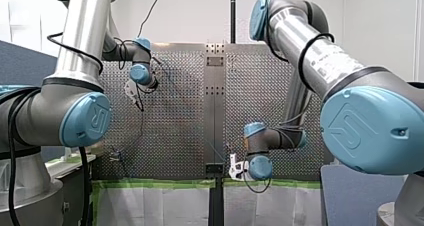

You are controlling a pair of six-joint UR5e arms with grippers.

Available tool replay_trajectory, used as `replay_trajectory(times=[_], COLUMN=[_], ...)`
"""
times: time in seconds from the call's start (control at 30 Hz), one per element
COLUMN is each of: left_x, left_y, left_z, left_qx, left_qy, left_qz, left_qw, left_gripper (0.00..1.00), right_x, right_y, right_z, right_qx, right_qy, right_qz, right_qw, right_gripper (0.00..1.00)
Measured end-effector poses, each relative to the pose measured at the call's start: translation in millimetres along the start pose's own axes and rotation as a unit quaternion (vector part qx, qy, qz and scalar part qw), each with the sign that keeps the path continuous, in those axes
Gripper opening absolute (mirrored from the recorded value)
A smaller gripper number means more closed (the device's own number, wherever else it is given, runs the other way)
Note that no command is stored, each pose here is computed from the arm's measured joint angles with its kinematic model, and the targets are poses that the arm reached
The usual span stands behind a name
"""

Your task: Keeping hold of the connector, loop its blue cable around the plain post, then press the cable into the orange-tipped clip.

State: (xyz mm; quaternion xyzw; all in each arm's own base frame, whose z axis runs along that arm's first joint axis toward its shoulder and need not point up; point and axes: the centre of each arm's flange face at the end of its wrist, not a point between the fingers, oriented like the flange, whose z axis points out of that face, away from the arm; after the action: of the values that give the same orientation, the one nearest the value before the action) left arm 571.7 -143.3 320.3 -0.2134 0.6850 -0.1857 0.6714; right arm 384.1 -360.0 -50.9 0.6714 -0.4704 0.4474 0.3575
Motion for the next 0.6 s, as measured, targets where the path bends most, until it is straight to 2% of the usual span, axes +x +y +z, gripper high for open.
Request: replay_trajectory(times=[0.2, 0.33, 0.43, 0.53, 0.6], left_x=[0, 0, 0, 1, 1], left_y=[0.2, 0.7, 0.5, -0.5, -0.6], left_z=[-1, -1, -1, -1, -1], left_qx=[-0.006, -0.009, -0.009, -0.009, -0.008], left_qy=[-0.003, -0.005, -0.005, -0.005, -0.005], left_qz=[0.001, 0.001, 0.001, 0.002, 0.003], left_qw=[1.0, 0.9999, 0.9999, 1.0, 1.0], left_gripper=[1.0, 1.0, 1.0, 1.0, 1.0], right_x=[21, 35, 52, 72, 85], right_y=[5.7, 11.1, 14.6, 17.1, 19.1], right_z=[-4.2, -9.7, -9.5, -7.8, -6.4], right_qx=[0.008, 0.019, 0.023, 0.024, 0.023], right_qy=[0.028, 0.048, 0.072, 0.101, 0.12], right_qz=[0.0125, 0.0243, 0.0334, 0.0413, 0.046], right_qw=[0.9995, 0.9984, 0.9966, 0.9937, 0.9914], right_gripper=[0.0, 0.0, 0.0, 0.0, 0.0])
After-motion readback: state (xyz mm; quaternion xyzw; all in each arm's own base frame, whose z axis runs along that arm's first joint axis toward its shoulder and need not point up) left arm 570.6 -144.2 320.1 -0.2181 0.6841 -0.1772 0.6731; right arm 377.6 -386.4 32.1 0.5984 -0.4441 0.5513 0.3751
